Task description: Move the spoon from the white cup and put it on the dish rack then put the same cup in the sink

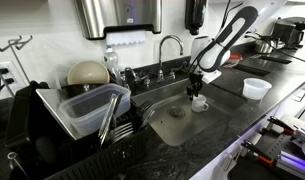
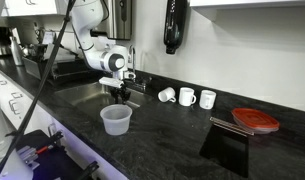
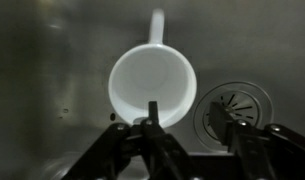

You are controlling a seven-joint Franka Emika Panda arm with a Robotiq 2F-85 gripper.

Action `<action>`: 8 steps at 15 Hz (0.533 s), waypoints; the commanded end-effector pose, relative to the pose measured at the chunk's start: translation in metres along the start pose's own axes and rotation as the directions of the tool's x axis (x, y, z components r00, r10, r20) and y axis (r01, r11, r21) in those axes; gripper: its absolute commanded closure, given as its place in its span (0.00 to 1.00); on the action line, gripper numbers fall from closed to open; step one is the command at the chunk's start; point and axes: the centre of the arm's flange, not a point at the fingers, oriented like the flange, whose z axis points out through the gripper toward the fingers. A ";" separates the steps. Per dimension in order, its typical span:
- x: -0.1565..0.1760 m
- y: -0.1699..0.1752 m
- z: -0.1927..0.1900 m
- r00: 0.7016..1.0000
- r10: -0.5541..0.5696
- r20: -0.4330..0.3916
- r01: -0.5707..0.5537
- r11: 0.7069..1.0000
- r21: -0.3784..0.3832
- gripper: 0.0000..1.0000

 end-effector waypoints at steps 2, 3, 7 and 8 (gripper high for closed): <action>-0.018 0.015 -0.055 0.998 0.023 -0.057 -0.025 0.999 -0.029 0.06; -0.025 0.019 -0.074 0.997 0.024 -0.076 -0.026 0.999 -0.024 0.01; -0.012 0.018 -0.080 0.995 0.025 -0.100 -0.027 0.999 -0.022 0.00; -0.012 0.018 -0.074 0.996 0.024 -0.090 -0.026 0.999 -0.021 0.00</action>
